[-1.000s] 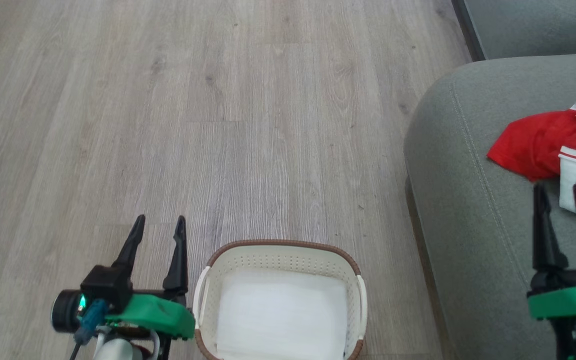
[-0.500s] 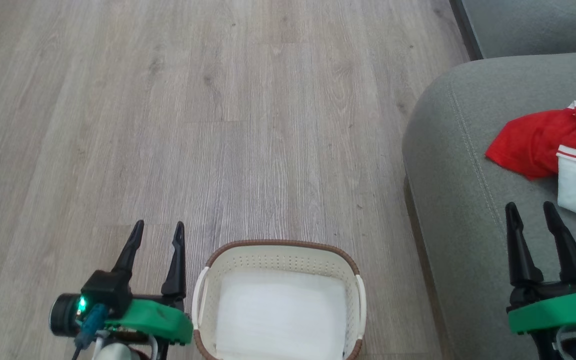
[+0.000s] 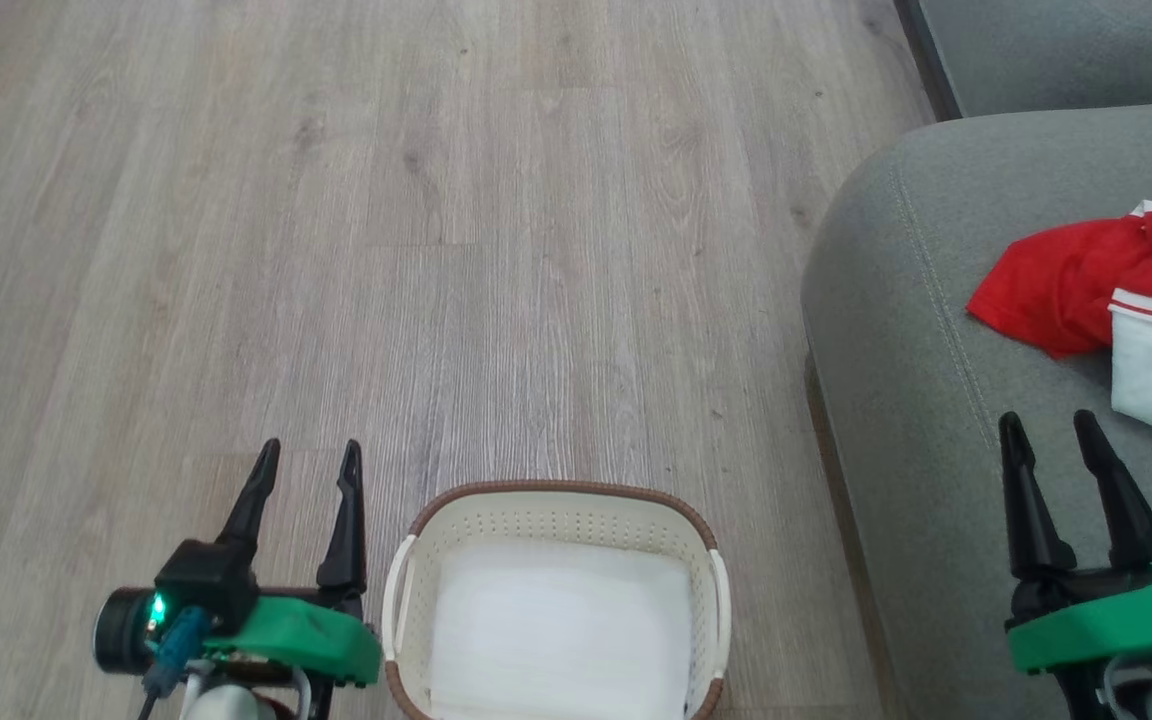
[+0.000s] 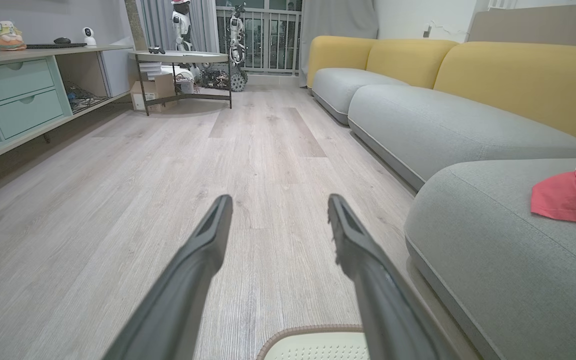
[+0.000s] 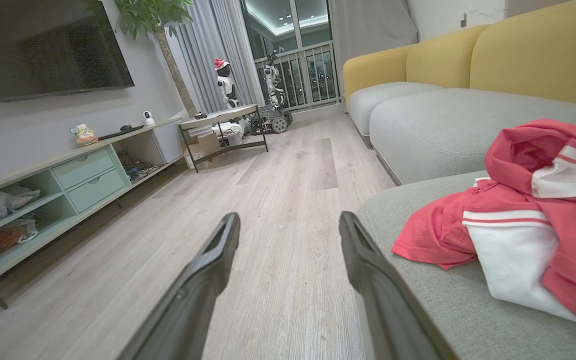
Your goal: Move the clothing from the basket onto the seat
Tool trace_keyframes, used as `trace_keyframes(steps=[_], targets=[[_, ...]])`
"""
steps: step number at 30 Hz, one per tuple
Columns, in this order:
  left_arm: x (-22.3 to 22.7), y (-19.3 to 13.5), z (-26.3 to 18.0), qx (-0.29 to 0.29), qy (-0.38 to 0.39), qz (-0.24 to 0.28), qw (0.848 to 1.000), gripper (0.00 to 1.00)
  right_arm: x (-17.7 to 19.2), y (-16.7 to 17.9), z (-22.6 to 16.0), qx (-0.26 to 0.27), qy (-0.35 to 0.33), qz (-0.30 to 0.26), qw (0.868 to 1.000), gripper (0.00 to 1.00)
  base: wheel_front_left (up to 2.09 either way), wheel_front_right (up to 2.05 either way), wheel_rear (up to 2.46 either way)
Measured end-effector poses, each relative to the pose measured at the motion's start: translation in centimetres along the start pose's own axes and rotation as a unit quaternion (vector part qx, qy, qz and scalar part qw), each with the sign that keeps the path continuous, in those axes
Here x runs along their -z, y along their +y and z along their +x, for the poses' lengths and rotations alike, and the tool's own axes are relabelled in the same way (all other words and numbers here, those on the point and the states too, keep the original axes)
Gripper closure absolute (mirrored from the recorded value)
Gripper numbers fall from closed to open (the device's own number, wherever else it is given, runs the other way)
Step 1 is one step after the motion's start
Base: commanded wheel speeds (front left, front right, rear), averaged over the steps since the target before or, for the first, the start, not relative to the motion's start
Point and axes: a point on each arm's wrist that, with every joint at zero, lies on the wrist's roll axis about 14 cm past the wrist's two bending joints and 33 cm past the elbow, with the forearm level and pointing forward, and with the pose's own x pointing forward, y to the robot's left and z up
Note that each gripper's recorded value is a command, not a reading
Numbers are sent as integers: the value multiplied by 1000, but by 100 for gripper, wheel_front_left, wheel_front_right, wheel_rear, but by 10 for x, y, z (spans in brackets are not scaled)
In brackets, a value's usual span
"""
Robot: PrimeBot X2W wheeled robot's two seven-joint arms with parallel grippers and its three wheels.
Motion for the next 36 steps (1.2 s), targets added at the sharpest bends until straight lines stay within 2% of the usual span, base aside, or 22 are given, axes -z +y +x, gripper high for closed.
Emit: trace_keyframes(steps=[17, 18, 25, 36], targets=[[2, -2, 1, 5, 2, -2, 1000, 0, 9, 4, -2, -5, 13, 3, 1000, 0, 0, 0, 0], [2, -3, 1, 5, 2, -3, 1000, 100, 9, 4, -2, -4, 14, 3, 1000, 100, 0, 0, 0], [43, 1, -20, -4, 71, -12, 997, 100, 45, 0, -18, 16, 69, 25, 997, 100, 0, 0, 0], [49, 6, -22, -23, 89, -75, 993, 100, 49, -4, -18, 38, 75, 78, 993, 100, 0, 0, 0]])
